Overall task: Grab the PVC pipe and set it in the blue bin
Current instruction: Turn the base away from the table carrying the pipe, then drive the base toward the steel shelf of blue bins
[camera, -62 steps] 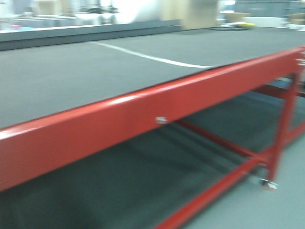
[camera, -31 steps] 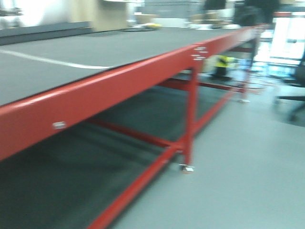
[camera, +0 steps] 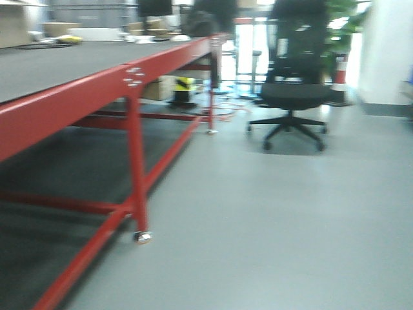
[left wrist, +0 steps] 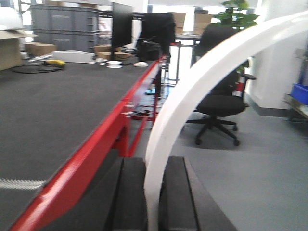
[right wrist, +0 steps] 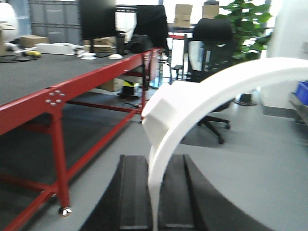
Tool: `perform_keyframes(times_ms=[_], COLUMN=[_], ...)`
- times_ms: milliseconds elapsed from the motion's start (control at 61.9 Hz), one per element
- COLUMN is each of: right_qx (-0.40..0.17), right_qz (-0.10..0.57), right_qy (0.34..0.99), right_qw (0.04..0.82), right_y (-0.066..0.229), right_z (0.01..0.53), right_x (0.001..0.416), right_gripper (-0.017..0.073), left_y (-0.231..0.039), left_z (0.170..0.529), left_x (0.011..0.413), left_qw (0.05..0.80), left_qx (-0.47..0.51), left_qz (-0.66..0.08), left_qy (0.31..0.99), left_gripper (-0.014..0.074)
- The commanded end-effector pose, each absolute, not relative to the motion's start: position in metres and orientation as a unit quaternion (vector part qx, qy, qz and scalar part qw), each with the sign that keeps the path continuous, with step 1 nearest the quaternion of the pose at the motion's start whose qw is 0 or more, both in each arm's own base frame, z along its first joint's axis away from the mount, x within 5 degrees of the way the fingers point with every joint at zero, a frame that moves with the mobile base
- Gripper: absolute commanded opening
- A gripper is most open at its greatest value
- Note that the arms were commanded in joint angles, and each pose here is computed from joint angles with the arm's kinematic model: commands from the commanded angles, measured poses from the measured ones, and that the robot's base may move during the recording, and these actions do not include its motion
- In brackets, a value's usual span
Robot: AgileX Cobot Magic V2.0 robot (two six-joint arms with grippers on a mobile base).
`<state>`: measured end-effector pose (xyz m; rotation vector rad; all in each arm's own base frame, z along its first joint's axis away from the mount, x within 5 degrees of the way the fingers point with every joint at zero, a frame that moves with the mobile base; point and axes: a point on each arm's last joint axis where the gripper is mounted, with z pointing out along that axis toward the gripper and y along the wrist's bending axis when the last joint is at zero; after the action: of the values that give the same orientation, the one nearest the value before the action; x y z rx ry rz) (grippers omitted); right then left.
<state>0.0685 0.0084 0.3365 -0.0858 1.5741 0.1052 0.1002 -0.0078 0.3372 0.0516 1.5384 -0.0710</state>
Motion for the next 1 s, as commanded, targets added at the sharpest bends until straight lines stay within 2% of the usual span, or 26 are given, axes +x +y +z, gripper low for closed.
perform_keyframes(times_ms=[0,985], right_qx=[-0.042,-0.042], right_qz=[0.044,0.044], right_qy=[0.695,0.695], right_qw=[0.717,0.717], right_y=[0.0083,0.0083], right_z=[0.3394,0.3394], right_x=[0.0674,0.0674], right_gripper=[-0.0162,-0.0162], left_y=[-0.0073,-0.0073], left_z=[0.3400,0.3400], left_x=[0.0992,0.0992], left_qw=[0.726,0.726], left_qx=[0.019,0.019], left_qz=[-0.034,-0.034], left_qy=[0.686,0.686], left_gripper=[-0.0111,-0.0111])
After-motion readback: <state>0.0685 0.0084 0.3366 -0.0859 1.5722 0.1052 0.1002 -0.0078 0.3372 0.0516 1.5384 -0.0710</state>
